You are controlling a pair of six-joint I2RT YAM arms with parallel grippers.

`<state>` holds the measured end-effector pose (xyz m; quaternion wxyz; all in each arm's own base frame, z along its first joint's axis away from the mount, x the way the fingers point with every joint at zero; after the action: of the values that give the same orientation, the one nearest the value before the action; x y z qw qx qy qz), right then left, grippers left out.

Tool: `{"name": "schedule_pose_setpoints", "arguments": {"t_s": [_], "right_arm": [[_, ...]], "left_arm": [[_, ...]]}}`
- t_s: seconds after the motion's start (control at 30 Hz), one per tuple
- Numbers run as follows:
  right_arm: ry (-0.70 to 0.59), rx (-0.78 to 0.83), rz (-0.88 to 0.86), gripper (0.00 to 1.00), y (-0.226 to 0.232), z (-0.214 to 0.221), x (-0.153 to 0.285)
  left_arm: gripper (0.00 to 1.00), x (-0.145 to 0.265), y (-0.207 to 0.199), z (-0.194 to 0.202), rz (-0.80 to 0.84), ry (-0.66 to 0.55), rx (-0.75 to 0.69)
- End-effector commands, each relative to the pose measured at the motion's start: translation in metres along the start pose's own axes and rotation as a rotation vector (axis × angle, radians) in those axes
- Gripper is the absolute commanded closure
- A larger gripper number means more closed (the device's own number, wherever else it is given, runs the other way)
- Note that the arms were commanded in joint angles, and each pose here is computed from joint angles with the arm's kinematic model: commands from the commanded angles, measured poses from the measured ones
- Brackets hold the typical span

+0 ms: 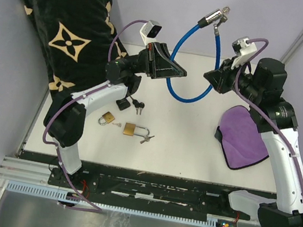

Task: Lock with the key
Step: Lock the lock.

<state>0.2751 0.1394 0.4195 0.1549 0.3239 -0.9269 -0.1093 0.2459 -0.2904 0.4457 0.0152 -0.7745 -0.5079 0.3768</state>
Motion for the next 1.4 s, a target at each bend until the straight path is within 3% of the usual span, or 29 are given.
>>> {"name": "schedule_pose_setpoints", "arguments": {"t_s": [0.0, 1.1, 1.37], "right_arm": [[-0.062, 0.042, 0.004, 0.98, 0.0, -0.019, 0.001], [-0.081, 0.103, 0.017, 0.98, 0.001, -0.021, 0.011], [-0.064, 0.292, 0.04, 0.98, -0.006, -0.026, 0.016]], "left_arm": [[0.97, -0.01, -0.043, -0.005, 0.159, -0.004, -0.107], [0.97, -0.01, -0.033, 0.002, 0.139, 0.019, -0.075], [0.97, -0.002, -0.025, 0.015, 0.068, 0.089, -0.02]]}}
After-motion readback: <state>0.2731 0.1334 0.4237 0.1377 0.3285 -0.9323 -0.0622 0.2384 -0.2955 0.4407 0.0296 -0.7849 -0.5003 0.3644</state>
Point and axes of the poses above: each gripper's point midway between its finger pads, its own x axis back along the fingers, its own y axis along the line the jaws close on, z = x × y, the point moved 6 cm from there along x, back along the fingers, and after that the axes turned 11 degrees about -x, right-handed, at the moved point
